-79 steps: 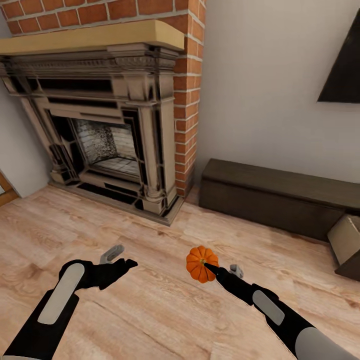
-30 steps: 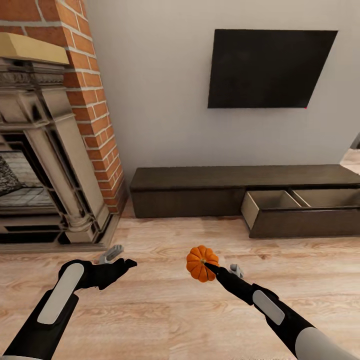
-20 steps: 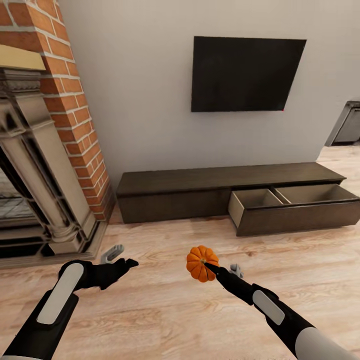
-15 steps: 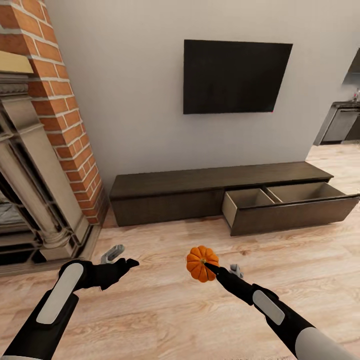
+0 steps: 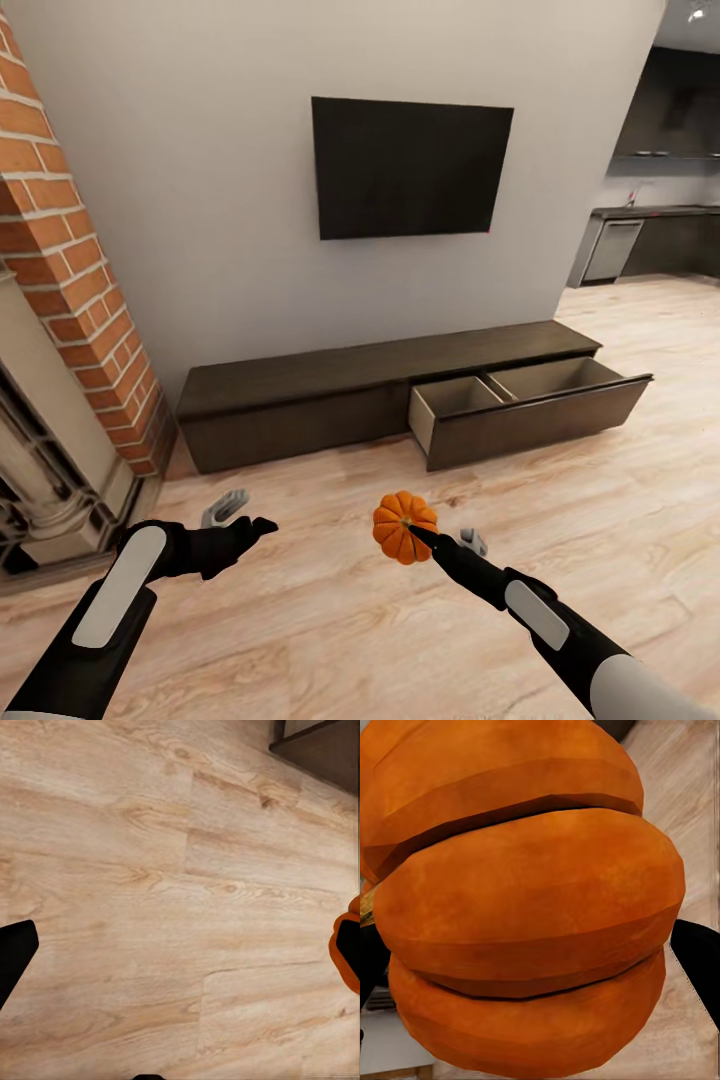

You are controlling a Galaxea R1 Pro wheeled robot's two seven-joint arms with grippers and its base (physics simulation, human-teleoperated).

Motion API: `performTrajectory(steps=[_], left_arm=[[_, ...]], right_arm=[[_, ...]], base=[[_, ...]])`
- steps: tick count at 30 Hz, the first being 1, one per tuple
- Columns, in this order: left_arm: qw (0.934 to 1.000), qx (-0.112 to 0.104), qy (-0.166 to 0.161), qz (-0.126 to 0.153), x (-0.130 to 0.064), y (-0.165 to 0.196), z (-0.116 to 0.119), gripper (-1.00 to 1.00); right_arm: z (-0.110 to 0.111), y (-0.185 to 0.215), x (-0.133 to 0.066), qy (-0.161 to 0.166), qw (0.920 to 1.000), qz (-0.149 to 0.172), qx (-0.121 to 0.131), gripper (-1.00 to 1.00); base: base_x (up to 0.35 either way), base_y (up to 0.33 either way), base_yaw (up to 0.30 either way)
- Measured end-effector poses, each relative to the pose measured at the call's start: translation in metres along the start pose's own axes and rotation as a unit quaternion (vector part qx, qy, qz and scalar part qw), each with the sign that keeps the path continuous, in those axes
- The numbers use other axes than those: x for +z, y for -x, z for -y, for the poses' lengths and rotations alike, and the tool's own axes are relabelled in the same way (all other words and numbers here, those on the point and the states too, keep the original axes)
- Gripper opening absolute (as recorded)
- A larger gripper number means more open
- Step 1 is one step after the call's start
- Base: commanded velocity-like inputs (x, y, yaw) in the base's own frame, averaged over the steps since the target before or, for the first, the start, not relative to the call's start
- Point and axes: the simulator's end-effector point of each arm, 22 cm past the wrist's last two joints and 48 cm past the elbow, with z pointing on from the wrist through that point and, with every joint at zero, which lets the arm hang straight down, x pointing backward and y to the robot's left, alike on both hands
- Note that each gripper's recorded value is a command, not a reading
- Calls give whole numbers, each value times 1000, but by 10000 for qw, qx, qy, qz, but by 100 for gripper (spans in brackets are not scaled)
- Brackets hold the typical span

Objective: Place each of the two pumpkins and all three candles from the living room inside a cabinet in the living room (use any cabinet), then make sure every cabinet is closed, and position the cauldron so it is next to a table in the living room.

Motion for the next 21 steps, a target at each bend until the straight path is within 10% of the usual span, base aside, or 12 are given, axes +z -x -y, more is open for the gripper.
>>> performTrajectory(steps=[21], left_arm=[[9991,84,408,119,-39,25,-1,100]], right_arm=[[-38,26,-15,-71,9993,193,-298,-100]], base=[[0,0,-257]])
